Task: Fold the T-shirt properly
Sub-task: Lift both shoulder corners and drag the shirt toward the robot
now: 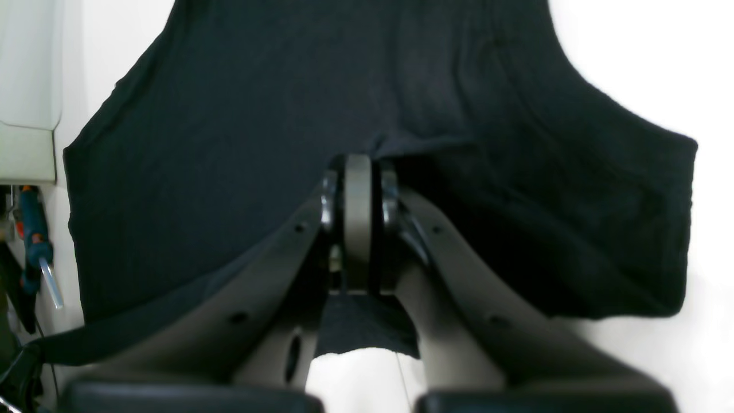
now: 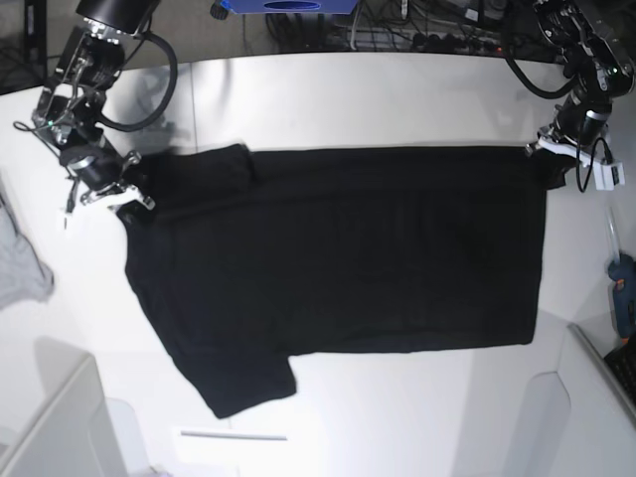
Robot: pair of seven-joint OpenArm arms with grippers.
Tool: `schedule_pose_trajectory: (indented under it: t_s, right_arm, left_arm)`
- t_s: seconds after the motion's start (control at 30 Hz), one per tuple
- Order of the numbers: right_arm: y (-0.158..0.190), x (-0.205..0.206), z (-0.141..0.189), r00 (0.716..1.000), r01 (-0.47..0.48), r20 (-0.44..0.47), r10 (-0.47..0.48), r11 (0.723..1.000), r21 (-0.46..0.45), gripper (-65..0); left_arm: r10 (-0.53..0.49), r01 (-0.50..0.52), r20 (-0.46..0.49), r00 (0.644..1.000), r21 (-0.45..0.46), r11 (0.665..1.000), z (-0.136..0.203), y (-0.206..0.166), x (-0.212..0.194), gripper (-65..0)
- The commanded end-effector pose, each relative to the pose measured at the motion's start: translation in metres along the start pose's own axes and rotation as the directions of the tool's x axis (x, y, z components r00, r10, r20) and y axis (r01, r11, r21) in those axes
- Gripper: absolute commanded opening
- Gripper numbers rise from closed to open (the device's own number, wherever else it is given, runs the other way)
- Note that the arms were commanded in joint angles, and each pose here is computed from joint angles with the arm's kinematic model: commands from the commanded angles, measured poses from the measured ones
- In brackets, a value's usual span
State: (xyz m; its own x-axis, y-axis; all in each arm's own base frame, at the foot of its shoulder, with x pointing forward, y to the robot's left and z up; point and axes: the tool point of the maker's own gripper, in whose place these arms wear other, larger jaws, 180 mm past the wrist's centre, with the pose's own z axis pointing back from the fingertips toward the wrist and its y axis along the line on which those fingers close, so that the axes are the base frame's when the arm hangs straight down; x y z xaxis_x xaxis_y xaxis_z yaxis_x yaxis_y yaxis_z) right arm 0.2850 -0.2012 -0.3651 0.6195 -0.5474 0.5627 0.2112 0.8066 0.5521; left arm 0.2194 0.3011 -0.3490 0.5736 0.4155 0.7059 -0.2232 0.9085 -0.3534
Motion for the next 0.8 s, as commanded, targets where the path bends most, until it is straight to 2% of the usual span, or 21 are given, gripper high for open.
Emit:
schedule_pose_trajectory:
  t_s: [0.0,0.17,0.27,0.33,0.57,0.77]
  right_arm:
    - [0.008,0.020,0.002,0.998,-0.019,0.058,0.017,1.000,0.023,-65.0]
    - [0.010,0.024,-0.002,0.998,-0.012,0.062,0.010,0.999,0.030,-65.0]
    - [0.006,0.023,-0.010,0.999,0.010,0.048,-0.011,1.000,0.030,-65.0]
    - [0.005,0.023,-0.014,0.999,0.019,0.043,-0.020,0.999,0.030,-65.0]
    - [0.004,0.036,-0.019,0.998,-0.030,0.062,0.031,0.999,-0.019,-65.0]
    - [0.003,0.037,-0.027,0.999,-0.011,0.049,0.012,1.000,-0.016,-65.0]
  left_arm:
    - [-0.016,0.017,0.036,0.999,-0.012,1.000,0.002,-0.003,0.014,-65.0]
    - [-0.015,0.017,0.070,0.997,-0.028,0.999,-0.003,-0.010,0.028,-65.0]
    - [0.038,-0.038,0.079,0.996,0.001,0.999,-0.005,-0.005,0.034,-65.0]
    - [0.036,-0.037,0.089,0.995,0.006,0.999,-0.006,-0.004,0.042,-65.0]
    - [0.034,-0.034,0.119,0.992,-0.005,0.999,-0.009,-0.008,0.056,-65.0]
    - [0.044,-0.044,0.111,0.993,-0.001,0.999,-0.013,-0.003,0.056,-65.0]
